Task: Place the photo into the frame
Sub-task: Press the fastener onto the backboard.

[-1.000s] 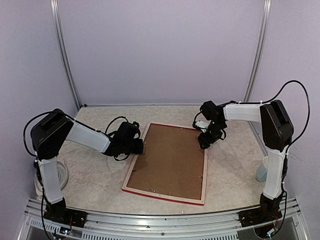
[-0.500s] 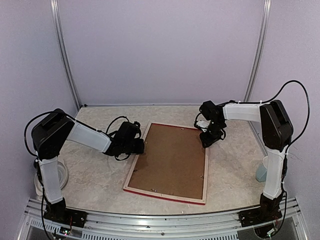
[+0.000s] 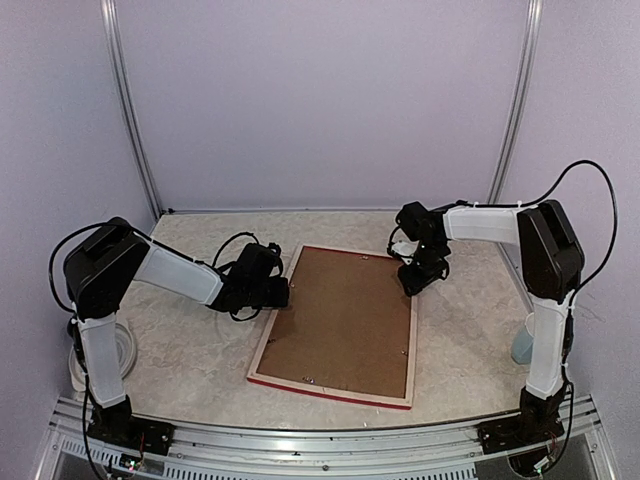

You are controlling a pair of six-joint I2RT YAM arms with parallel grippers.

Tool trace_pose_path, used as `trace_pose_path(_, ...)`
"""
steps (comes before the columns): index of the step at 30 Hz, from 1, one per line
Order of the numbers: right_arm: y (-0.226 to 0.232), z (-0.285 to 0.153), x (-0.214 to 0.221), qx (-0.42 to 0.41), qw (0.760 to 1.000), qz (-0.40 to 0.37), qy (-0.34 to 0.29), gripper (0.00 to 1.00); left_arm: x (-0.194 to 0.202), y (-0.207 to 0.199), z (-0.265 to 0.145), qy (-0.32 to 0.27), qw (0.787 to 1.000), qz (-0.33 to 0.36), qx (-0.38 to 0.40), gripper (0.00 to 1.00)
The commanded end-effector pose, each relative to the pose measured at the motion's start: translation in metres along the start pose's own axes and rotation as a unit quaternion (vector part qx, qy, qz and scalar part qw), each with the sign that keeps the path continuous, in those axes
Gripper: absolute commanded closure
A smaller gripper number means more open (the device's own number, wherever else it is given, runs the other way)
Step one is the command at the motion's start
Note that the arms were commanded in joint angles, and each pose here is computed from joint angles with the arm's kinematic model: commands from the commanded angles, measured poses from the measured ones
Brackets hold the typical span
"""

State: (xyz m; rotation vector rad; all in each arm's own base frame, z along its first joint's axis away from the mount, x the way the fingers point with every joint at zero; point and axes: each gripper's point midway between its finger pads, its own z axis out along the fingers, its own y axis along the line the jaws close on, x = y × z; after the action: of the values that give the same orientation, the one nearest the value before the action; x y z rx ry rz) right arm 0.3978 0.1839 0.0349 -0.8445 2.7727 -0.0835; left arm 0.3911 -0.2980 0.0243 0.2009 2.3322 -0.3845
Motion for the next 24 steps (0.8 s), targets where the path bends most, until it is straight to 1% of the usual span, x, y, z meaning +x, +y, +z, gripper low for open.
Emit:
trace_pose_path(1, 0.013, -0.004, -0.010, -0.029, 0.999, -0.019, -0.017, 0.50, 0.082, 0.010, 0.008, 0.132, 0.991, 0.036, 0.001, 0.97)
trace_pose_path(4, 0.016, -0.022, -0.022, -0.042, 0.998, -0.006, -0.049, 0.45, 0.082, 0.010, 0.007, 0.131, 0.991, 0.035, 0.002, 0.97)
trace_pose_path(8, 0.020, -0.041, -0.032, -0.061, 0.995, 0.021, -0.076, 0.42, 0.079, 0.010, 0.005, 0.127, 0.991, 0.033, 0.002, 0.96)
trace_pose_path(12, 0.030, -0.053, -0.035, -0.095, 0.988, 0.062, -0.101, 0.41, 0.076, 0.011, 0.002, 0.119, 0.993, 0.027, 0.005, 0.92)
trace_pose_path(18, 0.035, -0.053, -0.012, -0.100, 0.982, 0.121, -0.106, 0.40, 0.062, 0.014, -0.007, 0.092, 0.996, 0.008, 0.016, 0.87)
trace_pose_path(24, 0.036, -0.055, 0.018, -0.089, 0.977, 0.157, -0.112, 0.41, 0.058, 0.016, -0.011, 0.083, 0.996, 0.001, 0.019, 0.78)
